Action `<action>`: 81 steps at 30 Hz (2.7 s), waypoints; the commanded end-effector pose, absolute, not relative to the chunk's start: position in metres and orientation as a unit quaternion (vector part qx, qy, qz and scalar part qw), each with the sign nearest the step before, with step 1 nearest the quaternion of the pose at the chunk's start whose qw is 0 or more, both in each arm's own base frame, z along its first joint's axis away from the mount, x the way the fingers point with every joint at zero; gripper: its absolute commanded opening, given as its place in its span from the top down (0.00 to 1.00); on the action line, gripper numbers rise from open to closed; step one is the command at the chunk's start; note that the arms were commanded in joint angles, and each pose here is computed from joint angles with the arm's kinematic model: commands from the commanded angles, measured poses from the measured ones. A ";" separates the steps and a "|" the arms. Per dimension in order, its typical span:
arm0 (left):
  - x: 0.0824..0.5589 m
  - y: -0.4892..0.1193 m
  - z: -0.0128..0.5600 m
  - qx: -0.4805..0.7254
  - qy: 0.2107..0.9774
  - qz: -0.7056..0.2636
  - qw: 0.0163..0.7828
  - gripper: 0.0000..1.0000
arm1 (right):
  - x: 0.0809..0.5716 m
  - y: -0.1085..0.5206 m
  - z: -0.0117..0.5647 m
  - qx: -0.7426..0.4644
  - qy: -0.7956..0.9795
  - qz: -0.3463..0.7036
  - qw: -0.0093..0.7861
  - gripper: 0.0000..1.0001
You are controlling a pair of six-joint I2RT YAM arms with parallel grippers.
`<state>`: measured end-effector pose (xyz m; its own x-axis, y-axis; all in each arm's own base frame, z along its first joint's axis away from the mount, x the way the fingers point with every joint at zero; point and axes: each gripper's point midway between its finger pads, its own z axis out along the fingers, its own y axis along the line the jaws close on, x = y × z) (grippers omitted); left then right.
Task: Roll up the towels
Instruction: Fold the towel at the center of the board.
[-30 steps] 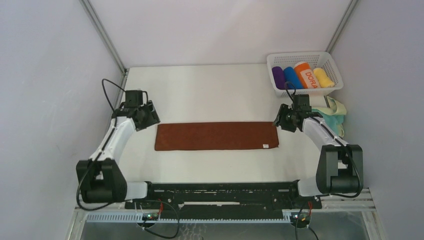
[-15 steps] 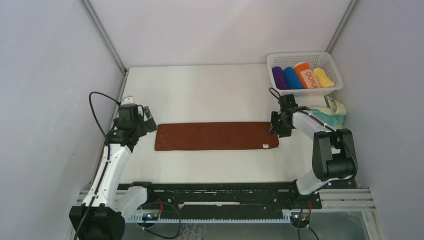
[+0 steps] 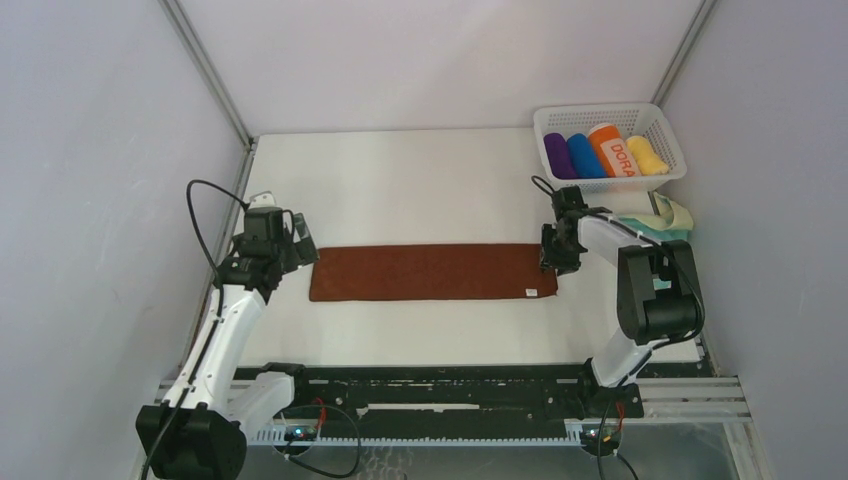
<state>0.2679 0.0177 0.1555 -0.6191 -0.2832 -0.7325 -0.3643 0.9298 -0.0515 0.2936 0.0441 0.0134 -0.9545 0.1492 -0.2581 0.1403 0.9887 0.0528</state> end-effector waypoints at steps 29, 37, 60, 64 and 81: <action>0.276 -0.042 0.148 -0.124 0.914 -0.088 0.376 0.01 | 0.322 -0.050 0.134 0.110 0.946 -0.174 0.251 1.00; 0.273 -0.075 0.140 -0.131 0.912 -0.180 0.344 0.02 | 0.325 0.065 0.143 0.006 0.959 -0.004 0.283 1.00; 0.280 -0.138 0.082 -0.209 0.896 -0.316 0.231 0.12 | 0.298 0.303 0.141 -0.143 0.936 0.213 0.242 1.00; 0.284 -0.146 0.075 -0.212 0.897 -0.317 0.222 0.19 | 0.294 0.322 0.142 -0.144 0.939 0.220 0.222 1.00; 0.276 -0.163 0.028 -0.207 0.920 -0.285 0.173 0.58 | 0.285 0.374 0.112 -0.129 0.951 0.242 0.145 1.00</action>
